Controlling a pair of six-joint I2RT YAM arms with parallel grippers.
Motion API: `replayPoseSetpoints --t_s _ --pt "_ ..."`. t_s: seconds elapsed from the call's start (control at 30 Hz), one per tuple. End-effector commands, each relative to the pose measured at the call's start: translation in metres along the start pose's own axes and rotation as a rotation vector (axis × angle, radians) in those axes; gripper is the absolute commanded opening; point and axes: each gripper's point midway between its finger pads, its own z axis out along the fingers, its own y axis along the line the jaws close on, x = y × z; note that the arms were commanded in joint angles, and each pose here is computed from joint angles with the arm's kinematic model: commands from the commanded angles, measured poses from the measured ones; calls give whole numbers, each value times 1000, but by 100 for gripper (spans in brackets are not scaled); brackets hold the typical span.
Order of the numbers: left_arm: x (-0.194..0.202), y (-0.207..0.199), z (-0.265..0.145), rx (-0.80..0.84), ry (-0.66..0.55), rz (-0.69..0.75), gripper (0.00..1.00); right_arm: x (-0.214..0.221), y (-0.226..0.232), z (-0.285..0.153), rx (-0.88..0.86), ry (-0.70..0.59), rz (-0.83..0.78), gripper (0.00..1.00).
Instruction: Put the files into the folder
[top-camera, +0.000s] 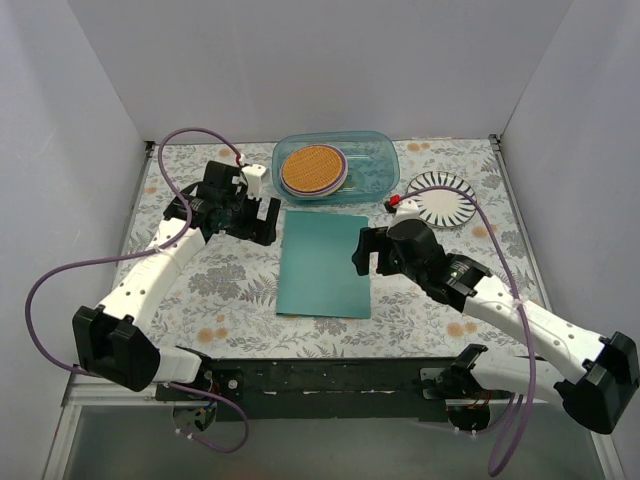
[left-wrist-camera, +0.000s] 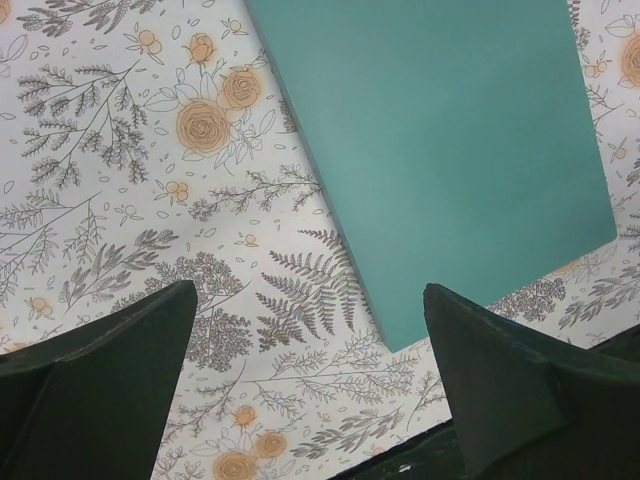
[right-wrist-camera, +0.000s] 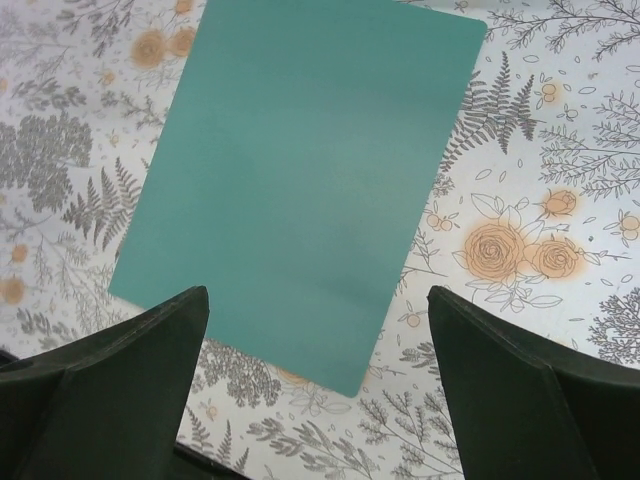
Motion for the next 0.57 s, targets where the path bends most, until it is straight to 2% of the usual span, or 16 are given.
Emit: replayPoseSetpoints --t_s 0.0,0.27,0.53 --pt "-1 4 -26 -22 -7 12 98 8 5 -32 -88 61 -117 98" --pt "-1 4 -63 -35 -99 56 98 15 -4 -54 -107 50 -114 98" --pt "4 0 -60 -6 -102 38 98 12 -7 -60 -88 60 -128 99"
